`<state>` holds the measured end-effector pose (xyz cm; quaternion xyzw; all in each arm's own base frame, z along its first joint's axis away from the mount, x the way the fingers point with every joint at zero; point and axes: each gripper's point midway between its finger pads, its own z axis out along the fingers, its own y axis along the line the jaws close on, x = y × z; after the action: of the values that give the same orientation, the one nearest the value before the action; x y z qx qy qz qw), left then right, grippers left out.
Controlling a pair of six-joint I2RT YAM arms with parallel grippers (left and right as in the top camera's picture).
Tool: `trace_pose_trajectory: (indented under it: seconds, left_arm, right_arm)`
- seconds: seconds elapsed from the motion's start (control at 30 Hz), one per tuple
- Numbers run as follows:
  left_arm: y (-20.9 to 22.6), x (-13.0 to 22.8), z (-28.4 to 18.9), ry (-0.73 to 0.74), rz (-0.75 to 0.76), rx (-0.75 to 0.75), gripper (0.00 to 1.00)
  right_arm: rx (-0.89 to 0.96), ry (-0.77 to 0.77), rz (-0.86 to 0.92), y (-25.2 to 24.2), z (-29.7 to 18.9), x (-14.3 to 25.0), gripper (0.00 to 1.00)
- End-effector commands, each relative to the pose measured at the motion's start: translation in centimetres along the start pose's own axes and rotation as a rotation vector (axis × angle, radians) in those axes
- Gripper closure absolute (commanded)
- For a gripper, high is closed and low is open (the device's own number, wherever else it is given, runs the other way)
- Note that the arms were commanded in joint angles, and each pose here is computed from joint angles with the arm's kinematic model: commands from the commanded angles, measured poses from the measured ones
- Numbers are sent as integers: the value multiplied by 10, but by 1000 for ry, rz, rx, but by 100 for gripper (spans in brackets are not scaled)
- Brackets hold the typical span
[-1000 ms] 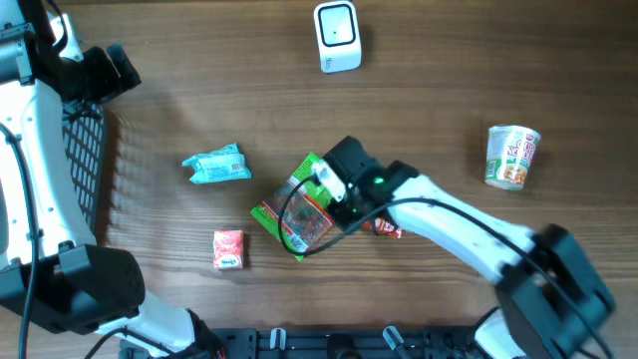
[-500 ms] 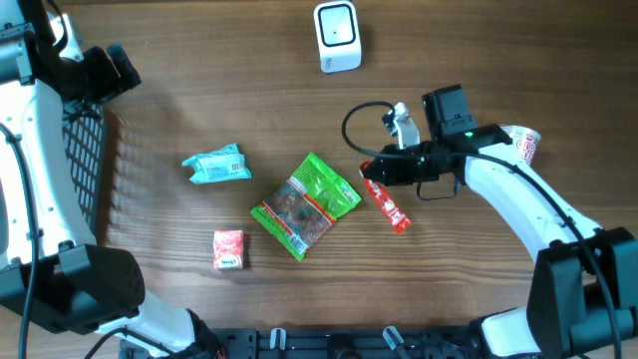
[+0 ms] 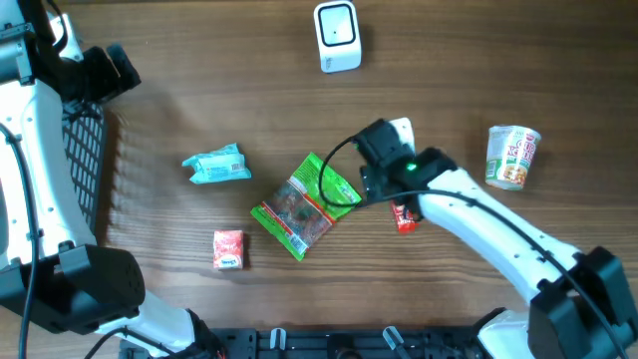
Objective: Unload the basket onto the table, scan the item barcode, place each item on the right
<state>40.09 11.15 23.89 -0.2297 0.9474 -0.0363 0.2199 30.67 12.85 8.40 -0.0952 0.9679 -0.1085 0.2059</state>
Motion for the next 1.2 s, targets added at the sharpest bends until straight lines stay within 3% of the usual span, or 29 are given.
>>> trace_pose_trajectory:
  seconds: [0.0,0.07,0.13,0.27,0.4,0.53,0.6,0.7,0.9,1.07,1.17]
  left_arm:
    - [0,1,1,4,1,9,0]
    - [0,1,1,4,1,9,0]
    - [0,1,1,4,1,9,0]
    - [0,1,1,4,1,9,0]
    - [0,1,1,4,1,9,0]
    - [0,1,1,4,1,9,0]
    - [0,1,1,4,1,9,0]
    - [0,1,1,4,1,9,0]
    - [0,1,1,4,1,9,0]
    - [0,1,1,4,1,9,0]
    - [0,1,1,4,1,9,0]
  right_arm:
    - [-371,40,17,-1,-22,-11,39]
    - [-506,111,90,-12,-13,-2,60]
    - [-590,181,115,-15,11,19,55]
    - [-627,228,123,2,48,42,56]
    - [-723,256,134,24,65,56,65]
    - [-739,280,139,27,64,62,82]
    - [-729,286,139,26,67,68,96]
    - [-610,279,124,8,73,64,96]
    - [-54,184,247,-82,37,33,96]
    - [347,60,88,-64,30,36,96]
    - [440,18,-46,-36,42,40,96]
